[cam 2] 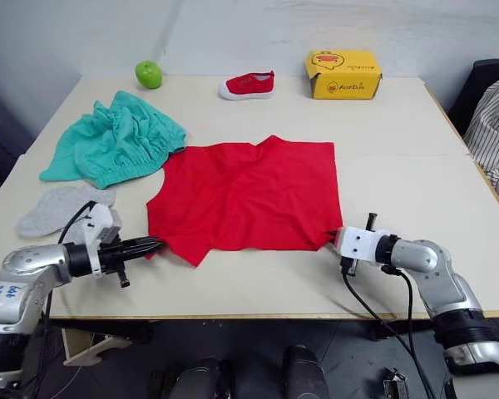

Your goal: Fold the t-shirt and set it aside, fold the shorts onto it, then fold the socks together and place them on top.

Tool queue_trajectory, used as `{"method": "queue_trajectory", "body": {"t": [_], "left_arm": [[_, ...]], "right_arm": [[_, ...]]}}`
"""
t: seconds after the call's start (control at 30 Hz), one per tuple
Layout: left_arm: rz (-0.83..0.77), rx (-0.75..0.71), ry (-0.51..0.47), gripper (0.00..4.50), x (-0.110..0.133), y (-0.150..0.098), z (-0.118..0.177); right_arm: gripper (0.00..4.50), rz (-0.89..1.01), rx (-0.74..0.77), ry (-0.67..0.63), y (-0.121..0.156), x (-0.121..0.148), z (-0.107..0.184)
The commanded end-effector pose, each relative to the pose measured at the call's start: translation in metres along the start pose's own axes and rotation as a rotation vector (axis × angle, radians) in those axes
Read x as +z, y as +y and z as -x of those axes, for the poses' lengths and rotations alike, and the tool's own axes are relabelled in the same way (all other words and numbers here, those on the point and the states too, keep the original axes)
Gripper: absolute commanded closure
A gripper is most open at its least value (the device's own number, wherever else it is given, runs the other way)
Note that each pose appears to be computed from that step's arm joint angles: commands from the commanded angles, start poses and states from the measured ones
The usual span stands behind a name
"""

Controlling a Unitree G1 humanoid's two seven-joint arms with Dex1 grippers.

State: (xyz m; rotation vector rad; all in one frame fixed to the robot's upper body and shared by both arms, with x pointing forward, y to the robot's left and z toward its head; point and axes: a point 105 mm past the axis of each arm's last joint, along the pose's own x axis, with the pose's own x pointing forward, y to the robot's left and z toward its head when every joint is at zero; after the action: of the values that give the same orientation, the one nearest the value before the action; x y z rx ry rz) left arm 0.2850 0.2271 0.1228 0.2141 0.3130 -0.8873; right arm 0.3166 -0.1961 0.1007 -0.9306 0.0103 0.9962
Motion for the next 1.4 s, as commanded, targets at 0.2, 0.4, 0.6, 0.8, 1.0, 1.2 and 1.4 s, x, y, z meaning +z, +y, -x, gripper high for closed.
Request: {"method": "queue_trajectory", "body": {"t": [0.2, 0.4, 0.6, 0.8, 1.0, 1.2, 1.4], "left_arm": [[0.083, -0.123, 0.116, 4.5, -0.011, -0.033, 0.053], [0.139, -0.161, 0.192, 4.5, -0.024, -0.047, 0.074], [0.174, -0.273, 0.261, 4.5, -0.031, -0.06, 0.075], [0.026, -0.234, 0.115, 4.5, 0.008, -0.028, 0.043], [-0.333, 0.181, -0.297, 4.5, 0.153, 0.077, 0.005], [-0.564, 0.683, -0.647, 4.5, 0.303, 0.121, 0.04], [-0.788, 0.83, -1.039, 4.5, 0.388, 0.075, 0.123]], "right_arm": [[4.48, -0.172, 0.182, -0.055, 0.021, 0.013, 0.069], [4.48, -0.33, 0.259, -0.004, 0.039, 0.013, 0.093], [4.48, -0.499, 0.359, 0.001, 0.056, 0.025, 0.097], [4.48, -0.455, 0.215, -0.082, 0.005, 0.042, 0.085], [4.48, -0.257, -0.332, -0.183, -0.16, 0.062, 0.093], [4.48, -0.093, -0.94, -0.267, -0.284, 0.114, 0.143], [4.48, 0.144, -1.256, -0.379, -0.309, 0.17, 0.201]]}}
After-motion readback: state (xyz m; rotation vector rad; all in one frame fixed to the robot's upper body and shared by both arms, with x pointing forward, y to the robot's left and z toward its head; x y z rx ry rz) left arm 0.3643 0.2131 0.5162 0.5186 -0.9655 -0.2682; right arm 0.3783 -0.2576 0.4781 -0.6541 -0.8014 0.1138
